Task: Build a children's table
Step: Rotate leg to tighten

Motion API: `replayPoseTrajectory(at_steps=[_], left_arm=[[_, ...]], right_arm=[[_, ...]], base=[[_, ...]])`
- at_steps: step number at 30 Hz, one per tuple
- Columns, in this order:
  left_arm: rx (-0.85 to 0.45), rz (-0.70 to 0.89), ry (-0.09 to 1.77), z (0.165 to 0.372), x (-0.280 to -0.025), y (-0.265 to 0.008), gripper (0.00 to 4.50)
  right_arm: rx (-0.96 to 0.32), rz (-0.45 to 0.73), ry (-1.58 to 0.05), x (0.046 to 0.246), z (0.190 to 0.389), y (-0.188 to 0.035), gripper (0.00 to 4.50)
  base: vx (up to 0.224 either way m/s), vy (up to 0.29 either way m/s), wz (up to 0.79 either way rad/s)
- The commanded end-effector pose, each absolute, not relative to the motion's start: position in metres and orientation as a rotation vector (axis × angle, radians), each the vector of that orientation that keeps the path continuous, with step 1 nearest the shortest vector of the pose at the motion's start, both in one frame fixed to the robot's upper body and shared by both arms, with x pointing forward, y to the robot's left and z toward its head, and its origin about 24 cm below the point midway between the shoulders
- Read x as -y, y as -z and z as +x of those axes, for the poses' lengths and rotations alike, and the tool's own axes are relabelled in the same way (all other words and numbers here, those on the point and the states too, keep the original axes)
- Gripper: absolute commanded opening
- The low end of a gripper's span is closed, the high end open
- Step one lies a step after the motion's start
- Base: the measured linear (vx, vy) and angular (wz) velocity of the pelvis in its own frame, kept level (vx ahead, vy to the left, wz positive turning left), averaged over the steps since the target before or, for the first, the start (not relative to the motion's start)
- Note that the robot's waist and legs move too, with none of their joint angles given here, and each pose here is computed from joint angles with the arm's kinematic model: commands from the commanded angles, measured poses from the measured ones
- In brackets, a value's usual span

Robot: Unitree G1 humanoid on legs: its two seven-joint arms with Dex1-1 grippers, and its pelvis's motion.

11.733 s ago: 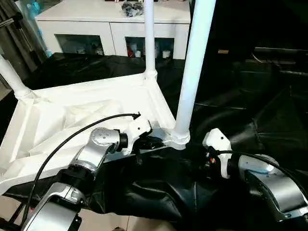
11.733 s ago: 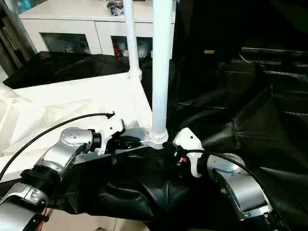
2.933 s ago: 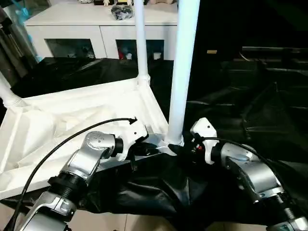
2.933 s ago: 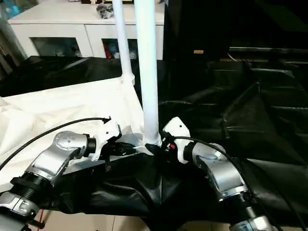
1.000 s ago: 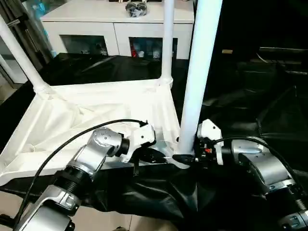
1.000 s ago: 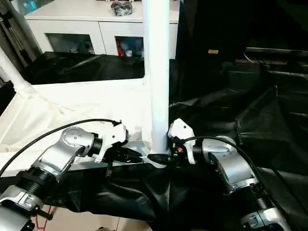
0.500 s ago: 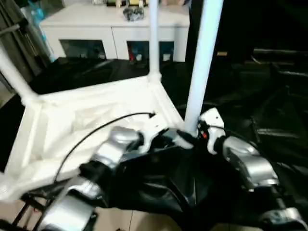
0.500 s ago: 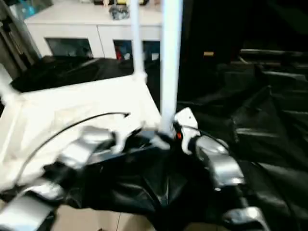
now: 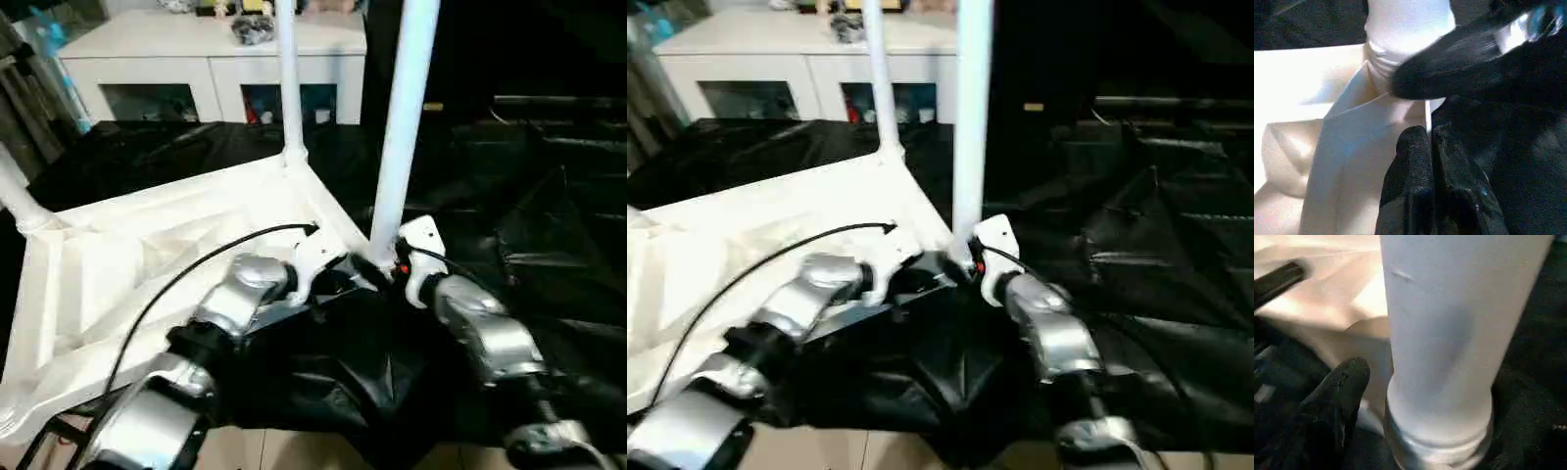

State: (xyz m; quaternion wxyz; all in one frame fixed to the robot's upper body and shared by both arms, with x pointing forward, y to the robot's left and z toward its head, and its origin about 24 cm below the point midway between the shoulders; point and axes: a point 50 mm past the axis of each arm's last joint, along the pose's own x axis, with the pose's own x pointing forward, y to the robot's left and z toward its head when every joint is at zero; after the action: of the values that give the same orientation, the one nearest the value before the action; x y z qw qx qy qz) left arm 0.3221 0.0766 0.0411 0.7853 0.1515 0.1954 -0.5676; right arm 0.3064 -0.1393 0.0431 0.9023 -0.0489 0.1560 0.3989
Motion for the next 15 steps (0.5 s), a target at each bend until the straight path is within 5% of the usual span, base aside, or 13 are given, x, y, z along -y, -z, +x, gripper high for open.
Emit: replayPoseTrajectory(at_steps=[1, 8, 15], left_arm=[[-0.388, 0.342, 1.396, 0.311, -0.071, -0.048, 0.00], [-0.419, 0.339, 1.538, 0.302, -0.093, -0.052, 0.00], [-0.462, 0.355, 1.598, 0.297, -0.105, -0.053, 0.00]], right_arm=[[-0.313, -0.083, -1.121, 0.119, 0.291, -0.049, 3.95], [-0.341, -0.203, -1.290, 0.140, 0.286, -0.055, 3.95], [-0.351, -0.209, -1.373, 0.138, 0.283, -0.057, 3.58]], base=[[0.056, -0.030, 0.01], [0.058, -0.023, 0.02], [0.000, 0.000, 0.00]])
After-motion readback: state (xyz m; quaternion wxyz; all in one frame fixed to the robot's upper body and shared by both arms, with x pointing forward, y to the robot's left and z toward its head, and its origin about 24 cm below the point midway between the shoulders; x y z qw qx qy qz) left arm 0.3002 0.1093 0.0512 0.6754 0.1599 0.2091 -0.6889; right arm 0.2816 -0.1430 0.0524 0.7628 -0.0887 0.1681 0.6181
